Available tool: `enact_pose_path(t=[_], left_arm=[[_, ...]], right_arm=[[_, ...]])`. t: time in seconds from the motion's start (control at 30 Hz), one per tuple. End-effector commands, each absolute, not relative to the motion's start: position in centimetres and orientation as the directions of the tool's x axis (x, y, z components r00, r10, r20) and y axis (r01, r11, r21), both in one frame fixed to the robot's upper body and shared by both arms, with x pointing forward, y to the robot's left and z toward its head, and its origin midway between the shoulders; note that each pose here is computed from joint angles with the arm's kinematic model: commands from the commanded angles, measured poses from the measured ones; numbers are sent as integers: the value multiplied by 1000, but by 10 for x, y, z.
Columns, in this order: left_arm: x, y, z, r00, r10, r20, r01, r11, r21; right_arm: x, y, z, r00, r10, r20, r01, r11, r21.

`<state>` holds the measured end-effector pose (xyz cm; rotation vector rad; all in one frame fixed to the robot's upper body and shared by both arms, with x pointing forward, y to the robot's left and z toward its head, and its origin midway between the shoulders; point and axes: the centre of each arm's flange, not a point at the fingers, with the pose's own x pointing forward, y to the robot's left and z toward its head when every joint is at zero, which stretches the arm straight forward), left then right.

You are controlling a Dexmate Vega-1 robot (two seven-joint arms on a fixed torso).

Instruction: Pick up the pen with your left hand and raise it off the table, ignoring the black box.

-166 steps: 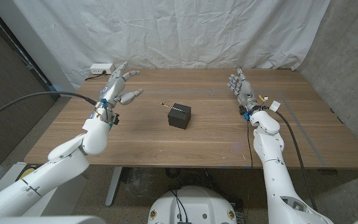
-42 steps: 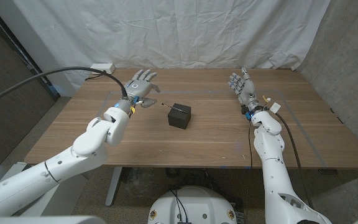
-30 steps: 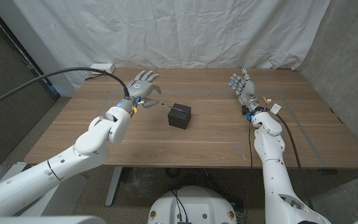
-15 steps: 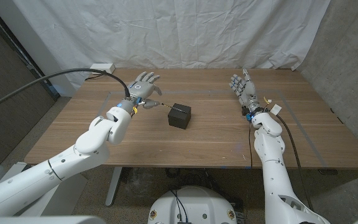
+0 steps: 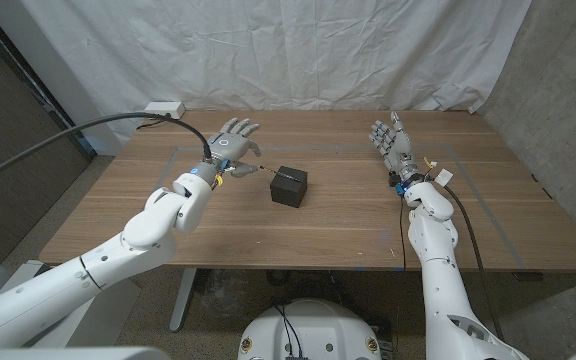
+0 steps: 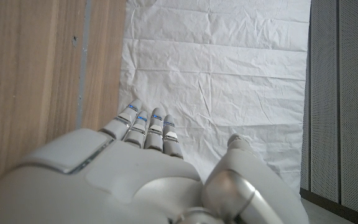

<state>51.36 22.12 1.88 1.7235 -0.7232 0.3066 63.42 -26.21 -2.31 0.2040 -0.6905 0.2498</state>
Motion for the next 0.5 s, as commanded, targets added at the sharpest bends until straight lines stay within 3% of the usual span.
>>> enact_pose_path(t=[0.03,0.5], left_arm=[[519,219,18,750,-335,570,-637,-133,760],[527,216,15,754,-348,557,-631,-149,761]], right_arm=[[632,-264,-27,747,147,648,-285,952,112],[631,-263,-29,749,139,648,-281,952,120]])
